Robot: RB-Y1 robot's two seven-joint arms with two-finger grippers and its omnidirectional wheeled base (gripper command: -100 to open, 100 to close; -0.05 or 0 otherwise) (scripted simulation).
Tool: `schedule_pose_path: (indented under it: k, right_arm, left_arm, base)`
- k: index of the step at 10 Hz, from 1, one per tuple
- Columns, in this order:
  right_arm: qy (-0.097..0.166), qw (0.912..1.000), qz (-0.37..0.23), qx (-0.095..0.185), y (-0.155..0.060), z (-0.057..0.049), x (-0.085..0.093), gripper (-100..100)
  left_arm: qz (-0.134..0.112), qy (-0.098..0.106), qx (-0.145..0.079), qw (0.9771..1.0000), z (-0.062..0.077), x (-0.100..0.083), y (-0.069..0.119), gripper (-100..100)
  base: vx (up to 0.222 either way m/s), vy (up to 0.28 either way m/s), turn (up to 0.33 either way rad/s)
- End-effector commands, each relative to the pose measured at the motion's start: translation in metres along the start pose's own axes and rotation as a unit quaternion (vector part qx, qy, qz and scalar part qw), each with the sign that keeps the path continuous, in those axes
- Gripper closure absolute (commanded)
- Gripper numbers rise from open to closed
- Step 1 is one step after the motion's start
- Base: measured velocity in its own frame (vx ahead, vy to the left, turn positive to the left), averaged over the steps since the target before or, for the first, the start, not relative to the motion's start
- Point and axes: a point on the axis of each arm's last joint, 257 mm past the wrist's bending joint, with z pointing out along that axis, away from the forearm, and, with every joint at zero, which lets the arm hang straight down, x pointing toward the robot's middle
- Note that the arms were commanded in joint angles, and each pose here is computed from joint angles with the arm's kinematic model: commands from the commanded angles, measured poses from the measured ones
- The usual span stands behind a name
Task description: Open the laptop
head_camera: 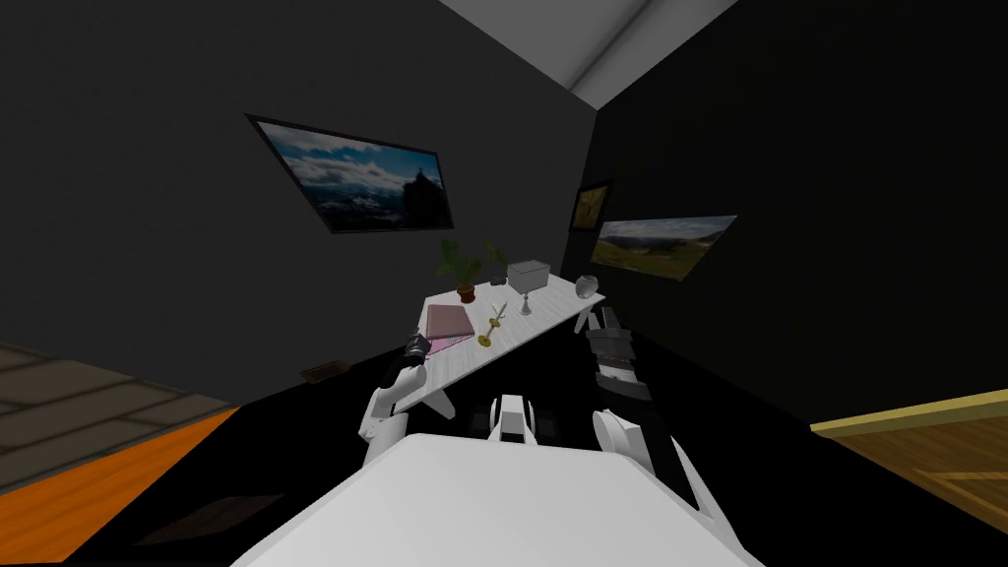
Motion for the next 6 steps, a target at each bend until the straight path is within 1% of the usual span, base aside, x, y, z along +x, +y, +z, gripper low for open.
schedule_pose_path:
  k: [1, 5, 6]
  right_arm:
    - [0.0, 1.0, 0.0, 0.0, 0.0, 0.0, 0.0, 0]
    - [0.0, 1.0, 0.0, 0.0, 0.0, 0.0, 0.0, 0]
    - [0.0, 1.0, 0.0, 0.0, 0.0, 0.0, 0.0, 0]
  left_arm:
    - [-0.001, -0.003, 0.001, 1.0, -0.004, -0.002, -0.017, -100]
    - [-0.002, -0.007, 0.002, 1.0, -0.014, -0.005, -0.039, -100]
    - [-0.002, -0.007, 0.001, 1.0, -0.013, -0.005, -0.033, -100]
  base:
    - [0.008, -0.011, -0.026]
    - [0.005, -0.005, -0.025]
    - [0.0, 0.0, 0.0]
